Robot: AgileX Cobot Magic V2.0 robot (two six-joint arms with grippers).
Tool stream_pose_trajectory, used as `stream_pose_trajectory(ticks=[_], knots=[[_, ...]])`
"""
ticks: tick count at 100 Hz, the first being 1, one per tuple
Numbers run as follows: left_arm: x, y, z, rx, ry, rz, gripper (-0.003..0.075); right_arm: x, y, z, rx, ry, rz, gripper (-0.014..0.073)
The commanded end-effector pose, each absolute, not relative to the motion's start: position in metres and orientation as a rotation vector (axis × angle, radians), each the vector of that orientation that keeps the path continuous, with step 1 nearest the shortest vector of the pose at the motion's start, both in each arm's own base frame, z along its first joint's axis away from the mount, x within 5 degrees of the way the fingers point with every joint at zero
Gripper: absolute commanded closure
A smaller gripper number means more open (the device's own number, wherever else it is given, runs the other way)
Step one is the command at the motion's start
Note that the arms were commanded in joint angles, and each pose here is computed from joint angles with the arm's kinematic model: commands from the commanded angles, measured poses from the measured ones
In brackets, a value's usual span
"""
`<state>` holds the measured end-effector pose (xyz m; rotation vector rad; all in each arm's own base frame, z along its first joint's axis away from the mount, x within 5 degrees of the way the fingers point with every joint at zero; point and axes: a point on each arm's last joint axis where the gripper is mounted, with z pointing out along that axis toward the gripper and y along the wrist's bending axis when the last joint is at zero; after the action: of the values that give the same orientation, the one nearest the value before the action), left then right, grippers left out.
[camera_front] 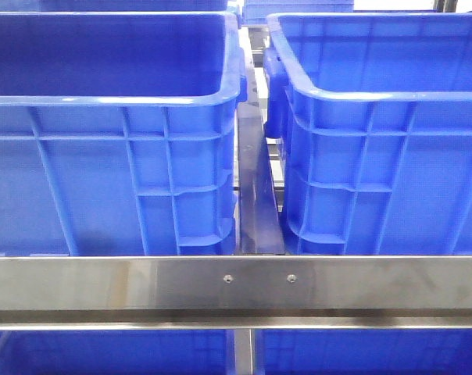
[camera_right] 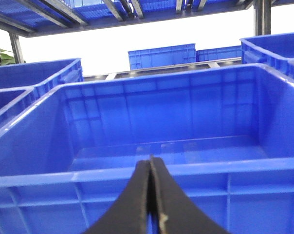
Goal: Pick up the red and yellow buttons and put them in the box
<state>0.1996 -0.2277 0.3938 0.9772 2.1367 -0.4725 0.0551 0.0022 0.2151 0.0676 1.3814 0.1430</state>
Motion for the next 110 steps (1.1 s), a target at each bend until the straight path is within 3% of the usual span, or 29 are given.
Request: stream_pose_trajectory(ticks=[1,20,40,77,100,110], knots=[[0.183,-0.231,0.418,0.992,1.997,-0.518,0.0739,0.049,0.002,0.231,0.052,1.244,0.144,0.0663],[0.176,-0.237,0.418,1.032,1.98,-0.523,0.0739,0.046,0.002,0.244,0.055,1.254,0.141,0.0663],[0.176,-0.237,0.418,1.033,1.982,-0.522,0.0739,0.036,0.001,0.29,0.096,1.327,0.172,0.0663],[0.176,-0.237,0.418,1.035,1.985,-0.521,0.0739,0.048,0.005,0.373,0.145,1.749,0.215,0.0663],[0.175,-0.237,0.418,1.036,1.987,-0.52,0.0739,0.063,0.006,0.378,0.154,1.838,0.22,0.0658],[0.175,-0.237,0.418,1.036,1.987,-0.52,0.0739,0.065,0.008,0.377,0.162,1.851,0.251,0.0585]])
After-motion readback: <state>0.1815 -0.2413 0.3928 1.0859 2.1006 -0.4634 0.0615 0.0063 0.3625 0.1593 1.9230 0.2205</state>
